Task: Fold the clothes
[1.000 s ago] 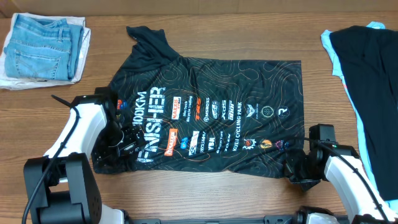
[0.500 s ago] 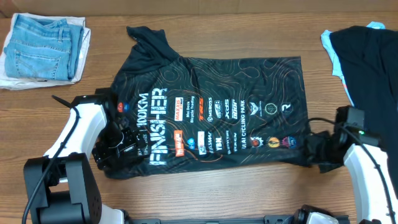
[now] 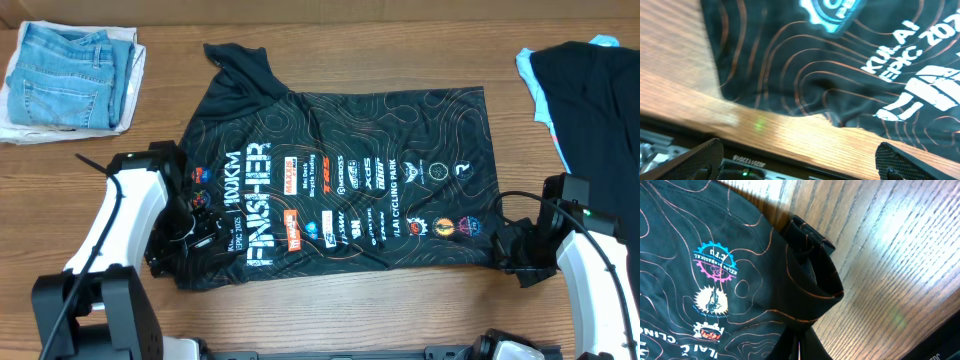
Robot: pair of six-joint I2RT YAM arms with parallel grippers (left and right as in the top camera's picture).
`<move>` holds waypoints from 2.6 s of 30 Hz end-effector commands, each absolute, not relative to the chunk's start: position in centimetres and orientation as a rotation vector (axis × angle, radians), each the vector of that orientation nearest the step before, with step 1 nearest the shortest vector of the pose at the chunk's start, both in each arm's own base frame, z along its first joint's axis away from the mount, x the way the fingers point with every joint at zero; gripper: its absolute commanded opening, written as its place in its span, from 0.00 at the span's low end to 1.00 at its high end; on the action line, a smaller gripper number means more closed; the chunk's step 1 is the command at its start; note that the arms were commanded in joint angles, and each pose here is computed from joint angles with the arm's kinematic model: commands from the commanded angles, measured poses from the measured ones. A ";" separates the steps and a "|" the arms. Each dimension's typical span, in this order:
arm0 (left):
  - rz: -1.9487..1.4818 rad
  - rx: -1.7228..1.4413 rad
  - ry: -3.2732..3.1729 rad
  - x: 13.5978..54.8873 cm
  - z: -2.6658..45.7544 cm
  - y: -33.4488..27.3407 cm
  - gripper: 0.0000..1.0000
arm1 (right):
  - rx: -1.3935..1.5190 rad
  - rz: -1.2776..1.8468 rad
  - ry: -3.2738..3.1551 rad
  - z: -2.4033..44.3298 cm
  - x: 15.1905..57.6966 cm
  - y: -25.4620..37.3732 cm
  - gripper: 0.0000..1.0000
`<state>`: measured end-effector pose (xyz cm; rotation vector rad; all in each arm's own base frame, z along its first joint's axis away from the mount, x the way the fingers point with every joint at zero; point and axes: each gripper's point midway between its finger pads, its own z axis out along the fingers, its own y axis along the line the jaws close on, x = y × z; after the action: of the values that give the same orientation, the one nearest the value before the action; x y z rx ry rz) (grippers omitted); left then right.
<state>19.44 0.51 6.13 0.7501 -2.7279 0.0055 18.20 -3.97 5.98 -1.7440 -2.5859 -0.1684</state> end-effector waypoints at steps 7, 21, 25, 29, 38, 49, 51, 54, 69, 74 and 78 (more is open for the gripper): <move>-0.206 1.097 -2.652 19.2 7.1 2.8 1.00 | -1.698 -0.179 -2.653 6.6 18.8 -4.3 0.04; -0.160 1.406 -2.541 19.5 5.6 4.4 1.00 | -1.643 -0.217 -2.671 6.6 18.8 -3.8 0.04; -0.105 1.407 -2.507 18.7 5.2 4.9 1.00 | -1.638 -0.218 -2.679 6.6 18.9 -3.9 0.04; -0.098 1.407 -2.492 18.0 4.1 4.6 1.00 | -1.643 -0.224 -2.688 6.6 19.2 -3.9 0.04; -0.022 1.418 -2.518 17.8 1.3 3.8 1.00 | -1.632 -0.237 -2.681 6.7 19.0 -3.7 0.04; -0.018 1.425 -2.546 17.3 -0.8 3.8 0.71 | -1.631 -0.253 -2.679 6.7 19.1 -3.5 0.04; -0.014 1.406 -2.556 17.3 -0.8 3.8 0.41 | -1.632 -0.254 -2.679 6.7 19.1 -3.5 0.04; -0.014 1.384 -2.560 17.1 -0.7 3.7 0.14 | -1.633 -0.256 -2.683 6.7 19.2 -3.6 0.04; -0.176 1.318 -2.545 16.9 6.0 5.4 0.04 | -1.708 -0.294 -2.746 9.2 21.8 -4.5 0.04; -0.135 1.289 -2.658 19.5 7.8 6.0 0.10 | -1.744 -0.351 -2.831 10.9 24.3 -5.3 0.04; -0.118 1.306 -2.700 20.6 7.6 6.2 0.15 | -1.757 -0.392 -2.868 11.1 25.5 -5.5 0.05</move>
<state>19.55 5.54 6.90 1.3201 -2.6223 -0.1011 24.23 -4.97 10.02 -1.7244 -2.8312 -0.3580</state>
